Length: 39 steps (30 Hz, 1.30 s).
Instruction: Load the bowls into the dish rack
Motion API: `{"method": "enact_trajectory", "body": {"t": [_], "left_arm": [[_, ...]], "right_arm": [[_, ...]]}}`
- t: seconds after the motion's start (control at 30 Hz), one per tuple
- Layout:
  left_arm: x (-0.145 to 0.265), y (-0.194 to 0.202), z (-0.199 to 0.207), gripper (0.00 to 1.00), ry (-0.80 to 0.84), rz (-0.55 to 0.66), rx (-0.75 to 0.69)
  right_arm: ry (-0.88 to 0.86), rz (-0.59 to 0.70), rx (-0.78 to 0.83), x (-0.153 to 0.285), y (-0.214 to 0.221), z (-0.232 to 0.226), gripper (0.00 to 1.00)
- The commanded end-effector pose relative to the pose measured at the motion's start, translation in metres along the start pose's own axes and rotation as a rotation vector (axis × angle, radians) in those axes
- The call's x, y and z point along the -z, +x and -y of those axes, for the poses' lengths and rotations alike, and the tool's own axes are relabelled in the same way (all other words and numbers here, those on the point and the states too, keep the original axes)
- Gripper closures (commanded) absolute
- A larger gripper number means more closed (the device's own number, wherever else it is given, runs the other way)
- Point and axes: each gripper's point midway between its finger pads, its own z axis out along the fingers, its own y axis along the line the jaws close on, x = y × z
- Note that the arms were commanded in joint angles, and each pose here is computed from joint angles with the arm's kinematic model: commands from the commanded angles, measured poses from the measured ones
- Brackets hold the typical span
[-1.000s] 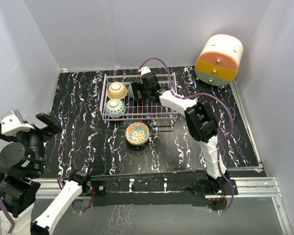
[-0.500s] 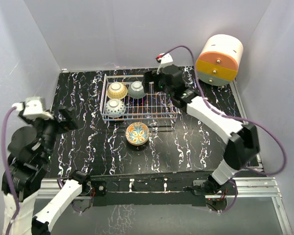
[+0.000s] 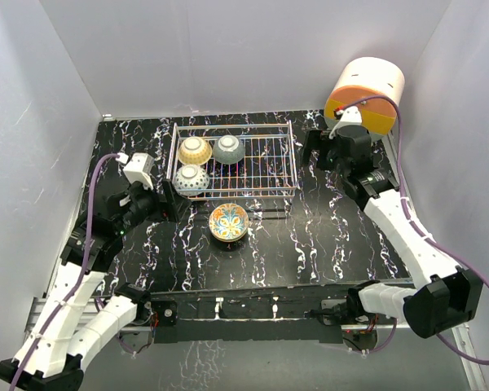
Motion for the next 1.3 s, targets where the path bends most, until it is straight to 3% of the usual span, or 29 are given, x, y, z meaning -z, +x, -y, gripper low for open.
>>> {"method": "enact_trajectory", "body": {"t": [0.0,0.2,0.33,0.53,0.73,1.0,1.27], "left_arm": [[-0.005,-0.008,0.03,0.25,0.16,0.057,0.085],[-0.034,-0.022,0.017,0.24,0.068,0.059,0.03],[-0.057,-0.03,0.036,0.23,0.073,0.052,-0.035],[-0.083,0.023,0.076,0.23,-0.015,-0.029,-0.189],[-0.102,0.086,0.105,0.24,-0.037,-0.132,-0.242],[-0.145,0.127,0.093,0.27,-0.165,-0.174,-0.377],[-0.169,0.149,0.087,0.38,-0.179,-0.171,-0.407]], "right_arm": [[-0.045,-0.028,-0.057,0.011,0.011,0.002,0.0],[-0.092,-0.061,-0.116,0.001,0.022,0.0,0.0],[-0.096,-0.058,-0.135,-0.002,0.02,0.0,0.0],[-0.063,-0.041,-0.154,-0.001,0.014,0.016,0.0],[-0.06,-0.045,-0.168,-0.002,0.018,0.027,0.0],[-0.069,-0.051,-0.194,-0.002,0.026,0.033,0.0],[-0.07,-0.045,-0.197,-0.001,0.024,0.038,0.0]]}}
